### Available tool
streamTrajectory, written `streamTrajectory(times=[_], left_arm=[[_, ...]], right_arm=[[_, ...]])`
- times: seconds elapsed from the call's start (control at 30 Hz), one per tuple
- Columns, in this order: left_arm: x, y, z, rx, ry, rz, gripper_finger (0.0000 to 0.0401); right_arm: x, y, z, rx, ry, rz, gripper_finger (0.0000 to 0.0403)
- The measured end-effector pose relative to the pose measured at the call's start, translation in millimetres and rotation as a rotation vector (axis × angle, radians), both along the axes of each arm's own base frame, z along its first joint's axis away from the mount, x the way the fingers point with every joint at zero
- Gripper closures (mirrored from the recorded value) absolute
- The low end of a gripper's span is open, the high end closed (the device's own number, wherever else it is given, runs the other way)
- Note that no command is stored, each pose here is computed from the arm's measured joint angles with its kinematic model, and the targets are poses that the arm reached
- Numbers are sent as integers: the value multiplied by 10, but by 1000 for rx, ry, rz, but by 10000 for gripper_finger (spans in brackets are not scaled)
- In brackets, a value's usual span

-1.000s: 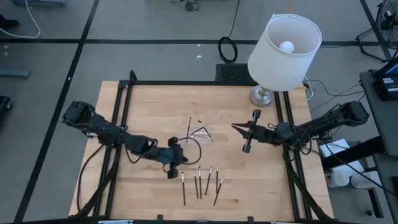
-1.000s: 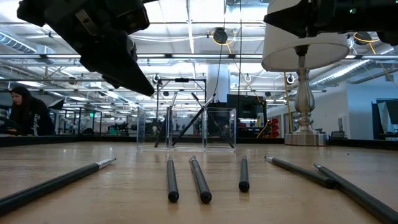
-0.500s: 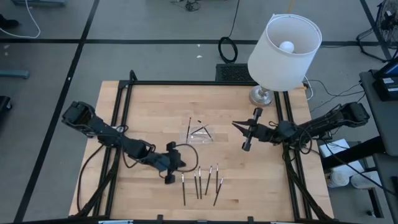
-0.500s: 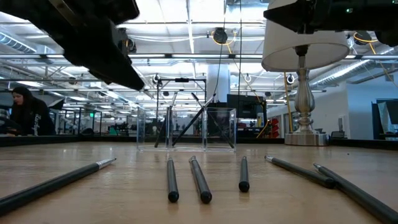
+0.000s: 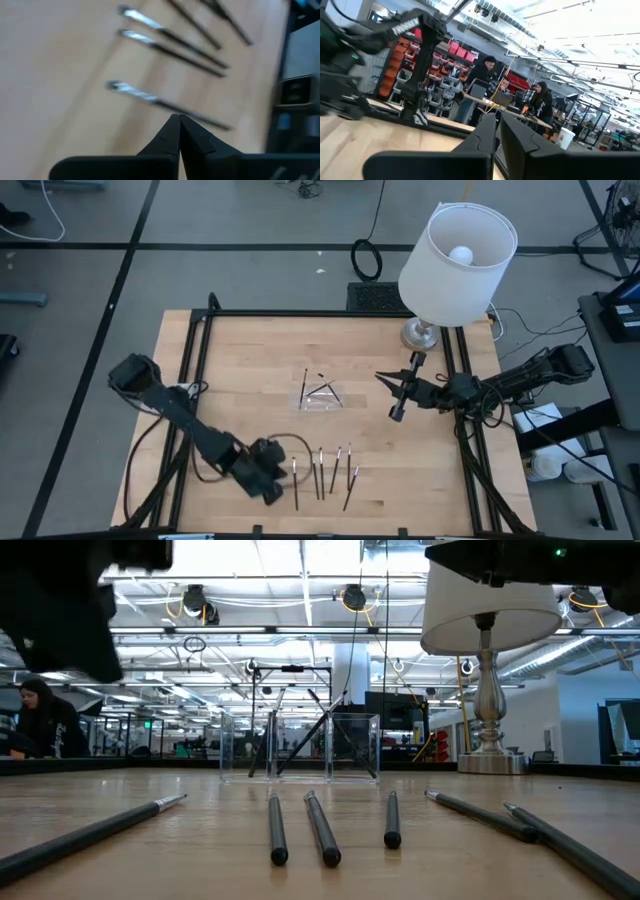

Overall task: Pick & Place Makeup Supplies
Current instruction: Put the makeup brush into the transparent organizer

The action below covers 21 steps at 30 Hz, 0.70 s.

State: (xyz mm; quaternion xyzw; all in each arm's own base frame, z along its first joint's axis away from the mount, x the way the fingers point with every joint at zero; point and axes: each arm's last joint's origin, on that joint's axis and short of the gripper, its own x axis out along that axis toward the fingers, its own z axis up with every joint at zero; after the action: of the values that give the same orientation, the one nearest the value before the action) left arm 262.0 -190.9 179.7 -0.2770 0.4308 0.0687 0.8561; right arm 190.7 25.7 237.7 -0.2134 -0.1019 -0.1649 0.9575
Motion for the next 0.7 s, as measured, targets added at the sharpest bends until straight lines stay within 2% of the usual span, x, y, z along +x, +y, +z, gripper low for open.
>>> streamTrajectory(times=[0.13,0.3,0.37,0.5,0.7], left_arm=[[203,-166,74,83,119,18,397],[410,-255,186,119,152,43,378],[432,-269,204,115,139,48,363],[462,-281,229,52,101,144,324],[518,-220,68,28,172,210,278]], right_arm=[[-8,-1,26,-28,-19,-9,383],[-15,-3,39,-57,-20,-18,383],[-23,-4,56,-81,-29,-27,383],[-46,-9,104,-97,-71,-38,383],[-50,-10,116,-120,-75,-48,383]])
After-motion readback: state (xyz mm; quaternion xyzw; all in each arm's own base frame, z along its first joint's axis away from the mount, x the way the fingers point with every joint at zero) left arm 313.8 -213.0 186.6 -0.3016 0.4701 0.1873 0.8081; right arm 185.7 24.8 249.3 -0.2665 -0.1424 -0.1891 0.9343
